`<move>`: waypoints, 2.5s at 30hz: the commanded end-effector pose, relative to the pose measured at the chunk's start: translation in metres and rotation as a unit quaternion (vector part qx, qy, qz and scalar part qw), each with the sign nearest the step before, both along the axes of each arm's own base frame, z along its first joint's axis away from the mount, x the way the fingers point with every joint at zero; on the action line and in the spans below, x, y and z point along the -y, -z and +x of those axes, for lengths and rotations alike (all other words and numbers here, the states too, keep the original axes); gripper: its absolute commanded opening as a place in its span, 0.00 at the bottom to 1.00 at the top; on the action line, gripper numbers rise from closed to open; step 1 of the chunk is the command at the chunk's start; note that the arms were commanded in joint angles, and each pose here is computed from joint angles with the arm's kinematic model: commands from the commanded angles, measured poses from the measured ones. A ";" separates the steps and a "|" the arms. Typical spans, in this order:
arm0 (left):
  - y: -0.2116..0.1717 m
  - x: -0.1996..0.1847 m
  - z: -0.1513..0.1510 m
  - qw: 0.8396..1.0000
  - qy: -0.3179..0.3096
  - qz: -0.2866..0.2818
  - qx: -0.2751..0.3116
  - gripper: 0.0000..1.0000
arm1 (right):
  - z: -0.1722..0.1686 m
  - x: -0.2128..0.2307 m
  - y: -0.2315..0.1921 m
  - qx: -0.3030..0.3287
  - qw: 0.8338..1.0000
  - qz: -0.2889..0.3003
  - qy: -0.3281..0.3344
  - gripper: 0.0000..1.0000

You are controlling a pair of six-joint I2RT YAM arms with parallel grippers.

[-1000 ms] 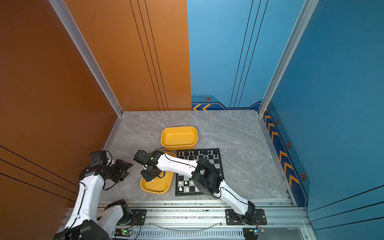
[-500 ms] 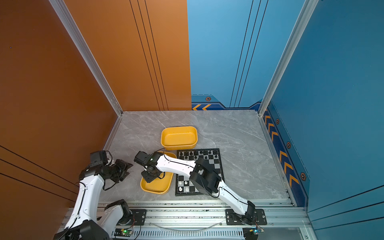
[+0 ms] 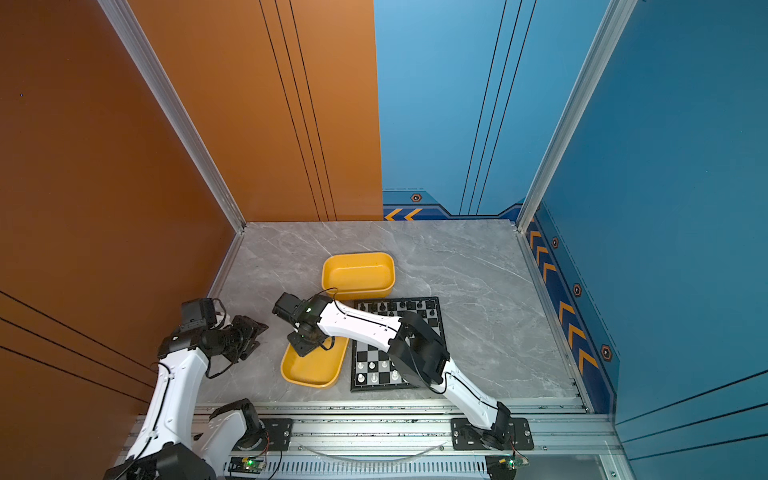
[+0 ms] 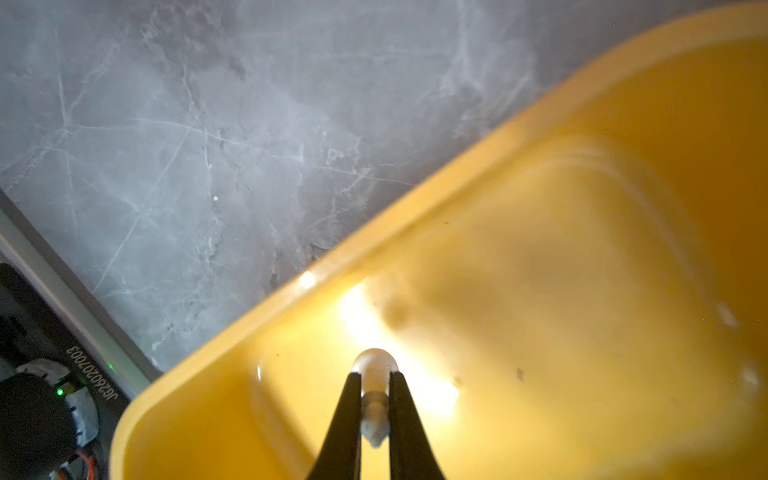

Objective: Set up the chess pieces on the board
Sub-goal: 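Lift the white pawn and carry it to the board's near side, then lower the white pawn onto its square and open the right gripper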

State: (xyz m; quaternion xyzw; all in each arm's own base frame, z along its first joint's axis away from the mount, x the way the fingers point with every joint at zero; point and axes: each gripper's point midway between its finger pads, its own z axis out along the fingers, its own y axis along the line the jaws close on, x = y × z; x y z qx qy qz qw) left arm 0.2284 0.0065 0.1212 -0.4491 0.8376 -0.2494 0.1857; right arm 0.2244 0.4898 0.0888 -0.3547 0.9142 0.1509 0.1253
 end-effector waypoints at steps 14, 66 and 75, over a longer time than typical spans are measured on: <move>-0.043 0.089 0.006 0.975 0.213 0.035 0.061 0.57 | -0.027 0.173 -0.067 0.092 0.984 -0.063 0.136 0.08; -0.042 0.146 -0.043 0.931 0.344 0.072 0.097 0.71 | -0.093 0.213 0.042 0.054 0.984 -0.076 0.152 0.10; -0.042 0.146 -0.043 0.931 0.344 0.072 0.097 0.70 | -0.094 0.214 0.044 0.050 0.984 -0.078 0.154 0.22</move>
